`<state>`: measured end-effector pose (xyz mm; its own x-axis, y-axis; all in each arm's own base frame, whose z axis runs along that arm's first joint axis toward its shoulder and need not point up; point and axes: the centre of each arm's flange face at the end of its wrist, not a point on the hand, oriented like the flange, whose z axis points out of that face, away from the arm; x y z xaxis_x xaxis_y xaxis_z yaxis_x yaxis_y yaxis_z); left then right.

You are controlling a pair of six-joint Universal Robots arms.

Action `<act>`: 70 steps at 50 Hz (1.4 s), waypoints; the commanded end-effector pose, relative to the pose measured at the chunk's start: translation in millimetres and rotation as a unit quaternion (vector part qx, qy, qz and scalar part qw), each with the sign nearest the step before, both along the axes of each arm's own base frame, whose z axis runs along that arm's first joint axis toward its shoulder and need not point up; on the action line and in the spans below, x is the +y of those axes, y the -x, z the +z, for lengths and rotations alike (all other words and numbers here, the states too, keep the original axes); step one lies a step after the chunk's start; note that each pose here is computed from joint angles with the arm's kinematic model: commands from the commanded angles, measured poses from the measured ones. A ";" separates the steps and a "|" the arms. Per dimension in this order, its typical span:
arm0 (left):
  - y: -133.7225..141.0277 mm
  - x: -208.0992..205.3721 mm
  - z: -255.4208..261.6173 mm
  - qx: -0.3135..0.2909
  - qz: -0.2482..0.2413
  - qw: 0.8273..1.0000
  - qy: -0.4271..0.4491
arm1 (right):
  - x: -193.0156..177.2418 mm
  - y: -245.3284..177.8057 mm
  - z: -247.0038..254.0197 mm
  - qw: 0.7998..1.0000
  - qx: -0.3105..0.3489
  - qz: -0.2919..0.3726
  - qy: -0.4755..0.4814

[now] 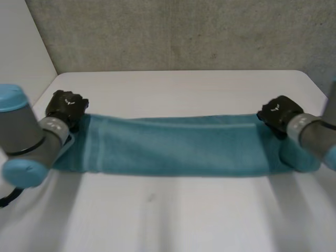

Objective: Fold the laundry

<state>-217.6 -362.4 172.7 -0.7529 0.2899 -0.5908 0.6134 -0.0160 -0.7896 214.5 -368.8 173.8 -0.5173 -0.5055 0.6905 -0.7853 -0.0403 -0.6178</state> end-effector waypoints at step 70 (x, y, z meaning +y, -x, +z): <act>13.4 97.4 20.5 0.189 -0.026 0.981 -0.021 | -9.2 101.6 -34.6 0.960 -0.231 -0.120 -0.101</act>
